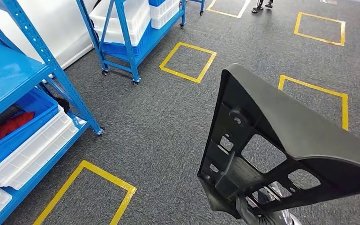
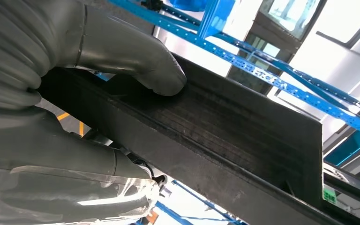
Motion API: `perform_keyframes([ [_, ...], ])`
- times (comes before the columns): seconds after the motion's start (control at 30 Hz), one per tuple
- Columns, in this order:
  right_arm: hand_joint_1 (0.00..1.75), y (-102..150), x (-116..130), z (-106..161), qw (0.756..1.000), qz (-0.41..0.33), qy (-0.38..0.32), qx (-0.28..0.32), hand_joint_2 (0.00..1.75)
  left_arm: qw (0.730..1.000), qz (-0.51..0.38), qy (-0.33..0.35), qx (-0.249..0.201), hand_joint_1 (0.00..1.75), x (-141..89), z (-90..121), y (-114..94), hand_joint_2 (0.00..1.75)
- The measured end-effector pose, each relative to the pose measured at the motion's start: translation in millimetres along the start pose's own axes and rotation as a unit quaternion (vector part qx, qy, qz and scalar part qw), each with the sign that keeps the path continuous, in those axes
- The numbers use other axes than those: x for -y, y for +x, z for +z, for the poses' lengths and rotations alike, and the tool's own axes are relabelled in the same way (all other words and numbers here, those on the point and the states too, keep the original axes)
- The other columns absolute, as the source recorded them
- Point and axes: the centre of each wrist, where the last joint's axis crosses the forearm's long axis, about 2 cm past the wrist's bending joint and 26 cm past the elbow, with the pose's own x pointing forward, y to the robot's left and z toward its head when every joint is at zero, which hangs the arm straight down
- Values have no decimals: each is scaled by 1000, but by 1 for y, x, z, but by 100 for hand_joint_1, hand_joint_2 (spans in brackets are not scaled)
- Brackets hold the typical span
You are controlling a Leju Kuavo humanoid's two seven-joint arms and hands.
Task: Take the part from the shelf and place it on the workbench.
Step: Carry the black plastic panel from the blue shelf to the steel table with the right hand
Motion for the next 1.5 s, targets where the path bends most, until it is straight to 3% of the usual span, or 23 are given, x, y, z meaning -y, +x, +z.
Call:
perform_keyframes([
  [0.3, 175, -4, 0, -1, 1000, -4, 4, -1, 175, 1000, -1, -2, -9, 0, -2, 0, -1, 175],
  [0.53, 175, -5, -1, -6, 1000, -17, 8, 7, 175, 1000, 2, 15, 24, 0, 0, 0, 1, 175],
  [0.63, 175, -3, -3, -14, 994, -103, 5, 28, 175, 999, 2, 18, 26, 0, -1, 0, 1, 175],
  [0.73, 175, 2, -5, -21, 970, -233, 4, 74, 175, 1000, 1, 9, 14, 0, -1, 0, 1, 175],
  [0.8, 175, 2, -2, -24, 962, -258, 4, 92, 175, 1000, 1, 4, 5, 0, -1, 0, 1, 175],
  [0.97, 175, -8, 6, -27, 979, -192, 7, 71, 175, 1000, 1, -1, -5, 0, 2, 0, 1, 175],
  [1.5, 175, -17, 9, -30, 981, -180, -17, 66, 175, 1000, 3, 9, 11, 0, 1, 0, 1, 175],
])
